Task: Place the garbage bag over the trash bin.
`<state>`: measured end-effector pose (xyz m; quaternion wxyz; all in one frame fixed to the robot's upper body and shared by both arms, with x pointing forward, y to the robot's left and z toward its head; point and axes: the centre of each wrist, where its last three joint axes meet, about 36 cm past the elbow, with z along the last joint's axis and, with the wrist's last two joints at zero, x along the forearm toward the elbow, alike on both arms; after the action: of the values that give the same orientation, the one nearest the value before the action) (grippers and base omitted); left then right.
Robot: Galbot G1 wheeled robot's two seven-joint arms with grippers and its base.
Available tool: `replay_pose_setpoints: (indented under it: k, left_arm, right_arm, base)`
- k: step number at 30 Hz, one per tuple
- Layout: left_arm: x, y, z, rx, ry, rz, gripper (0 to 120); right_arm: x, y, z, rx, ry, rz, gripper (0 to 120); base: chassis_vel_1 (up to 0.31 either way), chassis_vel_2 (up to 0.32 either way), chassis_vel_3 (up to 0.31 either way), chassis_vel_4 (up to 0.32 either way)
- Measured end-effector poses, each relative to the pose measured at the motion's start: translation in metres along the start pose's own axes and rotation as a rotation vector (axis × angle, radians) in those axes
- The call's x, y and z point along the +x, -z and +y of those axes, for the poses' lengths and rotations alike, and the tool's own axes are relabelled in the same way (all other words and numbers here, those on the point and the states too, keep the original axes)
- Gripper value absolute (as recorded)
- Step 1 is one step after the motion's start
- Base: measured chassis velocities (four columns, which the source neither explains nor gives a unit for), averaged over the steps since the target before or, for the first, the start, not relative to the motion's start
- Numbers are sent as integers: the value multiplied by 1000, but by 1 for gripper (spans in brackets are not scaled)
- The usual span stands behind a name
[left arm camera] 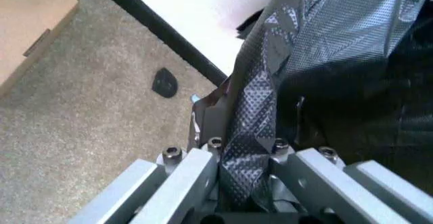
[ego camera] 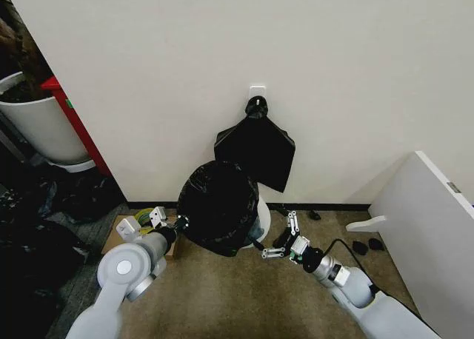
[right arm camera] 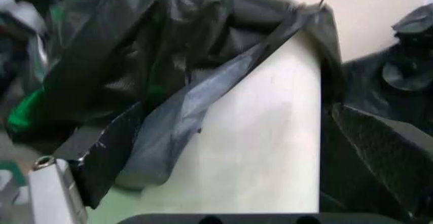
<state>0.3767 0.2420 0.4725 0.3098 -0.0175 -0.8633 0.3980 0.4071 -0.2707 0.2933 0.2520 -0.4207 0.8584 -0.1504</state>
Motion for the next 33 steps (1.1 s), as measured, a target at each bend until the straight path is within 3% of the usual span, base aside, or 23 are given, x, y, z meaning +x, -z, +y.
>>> replay_pose_setpoints:
  k: [11,22,27,29,33]
  left_arm:
    - [1,-2,-2,-10,-5,14,0]
    - [-9,-6,3,-29,19,8,0]
    - [-11,-18,7,-63,36,25,0]
    - [-12,-28,7,-86,44,43,0]
    - [-14,-37,8,-128,60,61,0]
  right_arm:
    - [11,-9,-36,171,-120,62,100]
    - [13,12,-46,24,-100,-13,100]
    - [7,19,-66,47,-223,-51,100]
    - [-2,30,-61,54,-310,-76,100]
    - [-16,50,-47,69,-331,-116,100]
  base:
    - [0,0,0,0]
    - [0,0,0,0]
    - [0,0,0,0]
    - [0,0,0,0]
    - [0,0,0,0]
